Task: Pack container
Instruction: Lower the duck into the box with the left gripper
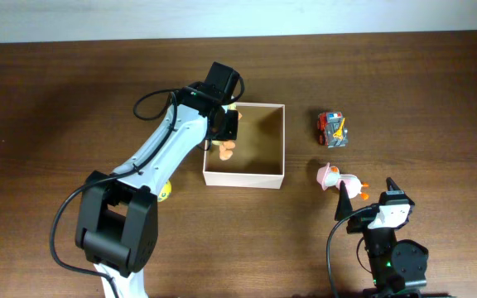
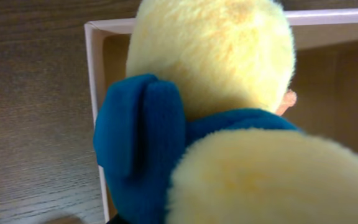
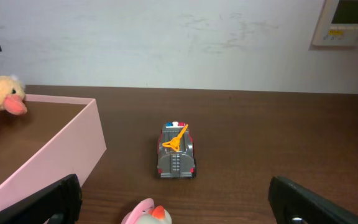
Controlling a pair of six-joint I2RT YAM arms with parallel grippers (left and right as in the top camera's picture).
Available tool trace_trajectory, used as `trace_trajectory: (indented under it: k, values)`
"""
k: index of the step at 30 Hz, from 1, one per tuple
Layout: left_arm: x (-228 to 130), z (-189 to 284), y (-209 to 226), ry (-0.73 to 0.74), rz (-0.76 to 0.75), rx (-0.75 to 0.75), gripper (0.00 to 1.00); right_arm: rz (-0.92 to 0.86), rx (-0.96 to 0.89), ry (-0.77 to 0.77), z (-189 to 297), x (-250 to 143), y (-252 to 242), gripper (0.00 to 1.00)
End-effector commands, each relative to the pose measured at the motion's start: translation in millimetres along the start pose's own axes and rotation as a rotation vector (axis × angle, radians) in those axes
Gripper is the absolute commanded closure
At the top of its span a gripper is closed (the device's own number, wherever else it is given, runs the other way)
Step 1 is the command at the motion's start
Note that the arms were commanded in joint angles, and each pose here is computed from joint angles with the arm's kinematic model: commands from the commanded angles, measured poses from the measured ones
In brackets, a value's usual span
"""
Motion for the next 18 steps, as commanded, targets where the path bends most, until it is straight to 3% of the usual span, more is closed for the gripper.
trace_trajectory:
  k: [1, 18]
  values:
    - [3.7, 12.2, -9.1, -0.017, -0.014, -0.053, 0.98, -0.004, -0.011, 0.005, 0.1, -2.4, -1.7, 0.01]
    - [-4.0, 11.6, -13.1, 0.021, -0.015, -0.086, 0.98, -0.004, -0.01, 0.005, 0.1, -2.4, -1.6, 0.01]
Point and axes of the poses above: each gripper's point midway between its finger pads, its own z axis back along the fingers, its own y axis along the line the jaws close on, x = y × z, the point moved 3 cm from there along z, back along the fingers, and after that the axes turned 1 degree about -z, right-handed, at the moved point
